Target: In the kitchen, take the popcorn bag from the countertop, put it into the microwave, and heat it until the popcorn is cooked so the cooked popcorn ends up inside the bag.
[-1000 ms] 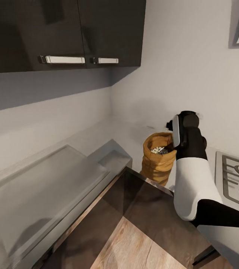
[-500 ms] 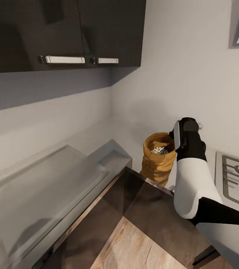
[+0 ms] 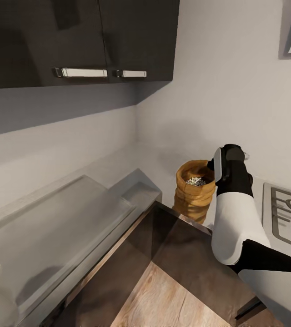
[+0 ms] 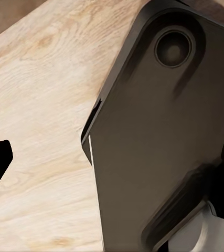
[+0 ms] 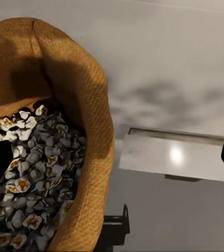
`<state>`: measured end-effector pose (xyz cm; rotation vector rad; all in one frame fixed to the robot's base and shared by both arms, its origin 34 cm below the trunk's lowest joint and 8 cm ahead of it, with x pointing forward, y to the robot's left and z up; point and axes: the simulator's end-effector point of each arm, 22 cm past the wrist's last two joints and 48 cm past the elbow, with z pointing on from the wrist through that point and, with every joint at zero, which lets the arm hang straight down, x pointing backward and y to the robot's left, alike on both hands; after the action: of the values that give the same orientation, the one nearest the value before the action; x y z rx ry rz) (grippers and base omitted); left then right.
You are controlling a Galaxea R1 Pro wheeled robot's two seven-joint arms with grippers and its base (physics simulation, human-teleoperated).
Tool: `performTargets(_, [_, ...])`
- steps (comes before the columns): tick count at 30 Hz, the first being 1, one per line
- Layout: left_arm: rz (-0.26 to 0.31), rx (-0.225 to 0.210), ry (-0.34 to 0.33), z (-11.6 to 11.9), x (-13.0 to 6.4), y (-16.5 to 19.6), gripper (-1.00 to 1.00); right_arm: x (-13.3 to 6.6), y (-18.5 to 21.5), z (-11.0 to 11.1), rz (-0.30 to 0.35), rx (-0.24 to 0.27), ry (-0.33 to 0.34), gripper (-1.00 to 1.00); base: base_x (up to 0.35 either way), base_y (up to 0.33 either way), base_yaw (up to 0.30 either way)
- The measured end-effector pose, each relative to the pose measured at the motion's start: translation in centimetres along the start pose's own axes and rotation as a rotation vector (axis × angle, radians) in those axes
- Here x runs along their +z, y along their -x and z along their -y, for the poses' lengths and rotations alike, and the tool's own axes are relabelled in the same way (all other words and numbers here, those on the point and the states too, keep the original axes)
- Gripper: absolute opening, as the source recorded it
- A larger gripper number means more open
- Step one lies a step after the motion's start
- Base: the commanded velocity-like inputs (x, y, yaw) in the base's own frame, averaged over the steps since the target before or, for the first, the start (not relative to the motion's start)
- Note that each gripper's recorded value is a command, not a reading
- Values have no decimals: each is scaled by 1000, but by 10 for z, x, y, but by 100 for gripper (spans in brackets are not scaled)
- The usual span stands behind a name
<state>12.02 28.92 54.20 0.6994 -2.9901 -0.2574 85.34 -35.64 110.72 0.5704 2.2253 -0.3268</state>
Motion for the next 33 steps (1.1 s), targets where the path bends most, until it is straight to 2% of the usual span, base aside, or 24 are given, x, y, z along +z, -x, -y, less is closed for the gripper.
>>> performTargets(21, [-1, -4, 1, -1, 0, 0, 100, 1, -1, -1, -4, -1, 4, 100, -13, 21, 0])
performTargets(33, [-2, -4, 1, 0, 0, 0, 100, 6, -11, -6, -27, -15, 9, 100, 0, 1, 0])
